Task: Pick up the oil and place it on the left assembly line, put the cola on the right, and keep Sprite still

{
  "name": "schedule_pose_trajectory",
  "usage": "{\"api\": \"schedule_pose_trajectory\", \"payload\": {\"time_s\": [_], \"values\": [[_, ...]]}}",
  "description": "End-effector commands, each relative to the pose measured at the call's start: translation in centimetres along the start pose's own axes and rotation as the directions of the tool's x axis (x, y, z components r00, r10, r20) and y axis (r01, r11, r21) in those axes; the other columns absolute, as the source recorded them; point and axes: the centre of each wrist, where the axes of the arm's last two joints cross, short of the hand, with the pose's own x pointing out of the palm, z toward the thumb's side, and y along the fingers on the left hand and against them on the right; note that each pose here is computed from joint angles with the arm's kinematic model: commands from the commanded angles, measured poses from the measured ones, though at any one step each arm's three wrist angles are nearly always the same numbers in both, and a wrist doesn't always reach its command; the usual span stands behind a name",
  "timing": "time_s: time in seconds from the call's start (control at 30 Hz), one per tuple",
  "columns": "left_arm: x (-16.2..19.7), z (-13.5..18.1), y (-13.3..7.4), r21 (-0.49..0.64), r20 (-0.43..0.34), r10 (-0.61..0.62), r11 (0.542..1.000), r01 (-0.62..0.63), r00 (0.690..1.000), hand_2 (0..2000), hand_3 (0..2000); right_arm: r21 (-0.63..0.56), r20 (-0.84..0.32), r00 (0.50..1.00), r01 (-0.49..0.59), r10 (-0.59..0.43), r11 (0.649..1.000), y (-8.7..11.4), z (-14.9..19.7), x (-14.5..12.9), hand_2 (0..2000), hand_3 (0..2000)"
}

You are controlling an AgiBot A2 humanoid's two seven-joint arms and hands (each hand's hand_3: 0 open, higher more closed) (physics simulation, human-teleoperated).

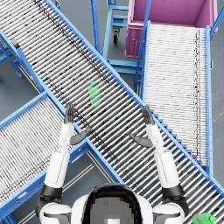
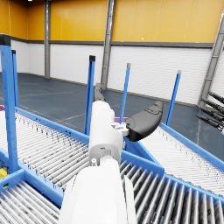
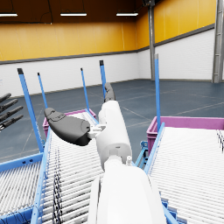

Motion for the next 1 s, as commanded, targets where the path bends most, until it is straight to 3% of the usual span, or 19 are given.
{"api": "schedule_pose_trajectory", "payload": {"time_s": [0.03, 1.0], "values": [[0.0, 0.0, 0.0, 0.0, 0.0, 0.0, 1.0, 0.0, 1.0, 0, 0, 0.0, 0.0, 1.0, 0.0, 0.0, 1.0, 0.0, 0.0, 0.0, 0, 0], [0.0, 0.0, 0.0, 0.0, 0.0, 0.0, 1.0, 0.0, 1.0, 0, 0, 0.0, 0.0, 1.0, 0.0, 0.0, 1.0, 0.0, 0.0, 0.0, 0, 0]]}}
